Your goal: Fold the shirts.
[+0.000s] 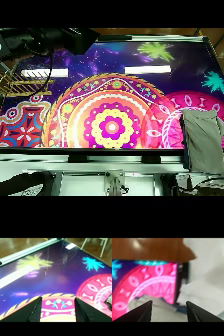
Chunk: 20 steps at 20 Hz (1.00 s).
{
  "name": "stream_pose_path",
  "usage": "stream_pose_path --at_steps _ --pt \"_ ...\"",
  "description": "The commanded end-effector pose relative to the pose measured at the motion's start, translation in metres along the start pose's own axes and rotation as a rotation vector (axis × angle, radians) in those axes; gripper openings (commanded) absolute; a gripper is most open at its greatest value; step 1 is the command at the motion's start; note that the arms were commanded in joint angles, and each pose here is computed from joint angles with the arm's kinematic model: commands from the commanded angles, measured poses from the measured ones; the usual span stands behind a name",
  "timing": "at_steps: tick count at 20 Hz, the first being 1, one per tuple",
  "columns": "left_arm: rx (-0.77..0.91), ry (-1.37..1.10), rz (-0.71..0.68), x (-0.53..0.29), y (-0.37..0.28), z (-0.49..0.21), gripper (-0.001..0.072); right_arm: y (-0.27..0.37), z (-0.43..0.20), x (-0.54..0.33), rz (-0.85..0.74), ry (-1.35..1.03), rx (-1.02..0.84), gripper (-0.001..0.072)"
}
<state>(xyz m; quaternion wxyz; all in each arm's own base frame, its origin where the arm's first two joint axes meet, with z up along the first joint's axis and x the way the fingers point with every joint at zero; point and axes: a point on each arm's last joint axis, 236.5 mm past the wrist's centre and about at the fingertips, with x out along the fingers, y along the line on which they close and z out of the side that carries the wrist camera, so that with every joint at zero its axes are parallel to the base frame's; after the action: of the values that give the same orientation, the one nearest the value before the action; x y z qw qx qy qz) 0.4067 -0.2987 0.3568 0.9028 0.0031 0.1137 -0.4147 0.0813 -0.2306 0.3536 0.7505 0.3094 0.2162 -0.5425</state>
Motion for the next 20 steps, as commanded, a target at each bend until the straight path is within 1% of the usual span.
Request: stream_pose_path --at_steps 1,6,7,9,11,13,15,16,17,19,20 --pt "-0.007 0.006 0.004 0.005 0.003 -0.004 0.0492 0.063 -0.028 -0.009 0.276 0.108 -0.056 0.0545" --pt "-0.007 0.054 -0.017 0.004 -0.002 -0.015 0.049 0.137 -0.036 0.007 0.631 0.239 -0.068 0.0544" --pt "-0.007 0.086 -0.032 0.004 -0.005 -0.022 0.0461 0.154 -0.041 0.015 0.675 0.28 -0.097 0.0545" --pt "-0.002 0.152 -0.048 0.002 -0.009 -0.038 0.045 0.201 -0.06 0.028 0.778 0.362 -0.18 0.0544" --pt "-0.024 0.248 0.0 -0.002 0.002 -0.06 0.0449 0.261 -0.09 0.034 0.876 0.434 -0.246 0.0544" --pt "-0.026 0.359 0.115 -0.012 0.028 -0.085 0.0449 0.326 -0.132 0.036 0.948 0.463 -0.329 0.0545" --pt "-0.048 0.47 0.275 -0.029 0.062 -0.11 0.0447 0.376 -0.195 0.038 0.953 0.454 -0.513 0.0544" --pt "-0.072 0.52 0.344 -0.037 0.075 -0.121 0.0445 0.387 -0.227 0.042 0.919 0.423 -0.657 0.0544" --pt "-0.099 0.582 0.412 -0.046 0.088 -0.136 0.0446 0.392 -0.261 0.046 0.877 0.384 -0.844 0.0544" --pt "-0.124 0.743 0.465 -0.059 0.099 -0.173 0.0448 0.388 -0.321 0.041 0.822 0.353 -1.178 0.0545" --pt "-0.158 0.816 0.471 -0.061 0.101 -0.192 0.0473 0.382 -0.349 0.033 0.81 0.372 -1.295 0.0545"
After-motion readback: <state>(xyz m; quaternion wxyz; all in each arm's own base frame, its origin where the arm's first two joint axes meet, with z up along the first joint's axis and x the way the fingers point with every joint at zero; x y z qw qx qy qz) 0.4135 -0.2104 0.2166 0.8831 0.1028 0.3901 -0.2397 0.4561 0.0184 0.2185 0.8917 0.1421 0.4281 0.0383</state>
